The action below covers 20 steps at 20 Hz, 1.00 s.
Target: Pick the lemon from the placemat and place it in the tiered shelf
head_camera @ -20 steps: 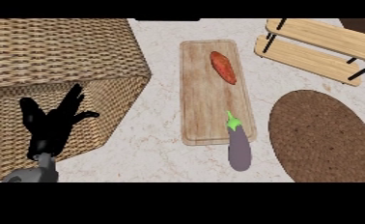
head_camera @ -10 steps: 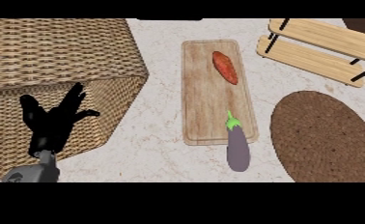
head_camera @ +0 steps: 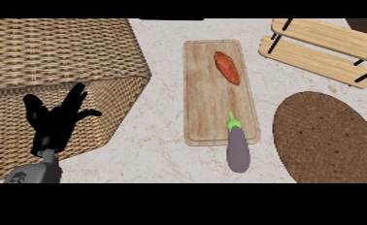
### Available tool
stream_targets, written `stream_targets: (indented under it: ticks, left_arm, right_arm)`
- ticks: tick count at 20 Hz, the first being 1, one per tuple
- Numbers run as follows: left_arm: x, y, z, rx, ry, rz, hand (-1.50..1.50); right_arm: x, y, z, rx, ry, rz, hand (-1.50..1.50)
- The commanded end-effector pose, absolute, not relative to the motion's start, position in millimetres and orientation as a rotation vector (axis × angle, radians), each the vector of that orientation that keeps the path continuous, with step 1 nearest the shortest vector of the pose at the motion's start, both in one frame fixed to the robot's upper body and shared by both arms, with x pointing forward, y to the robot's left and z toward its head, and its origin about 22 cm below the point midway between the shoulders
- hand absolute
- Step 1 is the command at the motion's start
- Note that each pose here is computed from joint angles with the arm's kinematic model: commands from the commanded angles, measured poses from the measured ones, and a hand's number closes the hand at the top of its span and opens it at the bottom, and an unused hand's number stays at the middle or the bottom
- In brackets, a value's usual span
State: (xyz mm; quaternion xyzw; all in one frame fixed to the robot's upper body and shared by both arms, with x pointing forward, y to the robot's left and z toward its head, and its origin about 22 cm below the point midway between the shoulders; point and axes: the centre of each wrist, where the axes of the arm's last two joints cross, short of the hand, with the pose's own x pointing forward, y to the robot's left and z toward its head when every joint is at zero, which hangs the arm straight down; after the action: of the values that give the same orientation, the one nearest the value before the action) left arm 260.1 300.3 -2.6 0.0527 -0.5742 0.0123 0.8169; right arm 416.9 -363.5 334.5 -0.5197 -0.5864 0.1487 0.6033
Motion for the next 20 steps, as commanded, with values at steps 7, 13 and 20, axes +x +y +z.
stream_targets:
  ticks: [7, 13, 20]
  left_arm:
    - [258.0, 284.0, -19.3, 0.068, -1.135, 0.023, 0.00]
    - [255.9, 283.8, -29.1, 0.071, -1.131, 0.026, 0.00]
    - [252.4, 297.3, -17.8, 0.084, -1.125, 0.017, 0.00]
  right_arm:
    - [436.5, -356.2, 311.8, -1.179, -1.407, 0.381, 1.50]
    - [434.1, -370.6, 317.4, -1.161, -1.390, 0.273, 1.50]
    - [434.7, -369.1, 324.9, -1.021, -1.503, 0.001, -1.50]
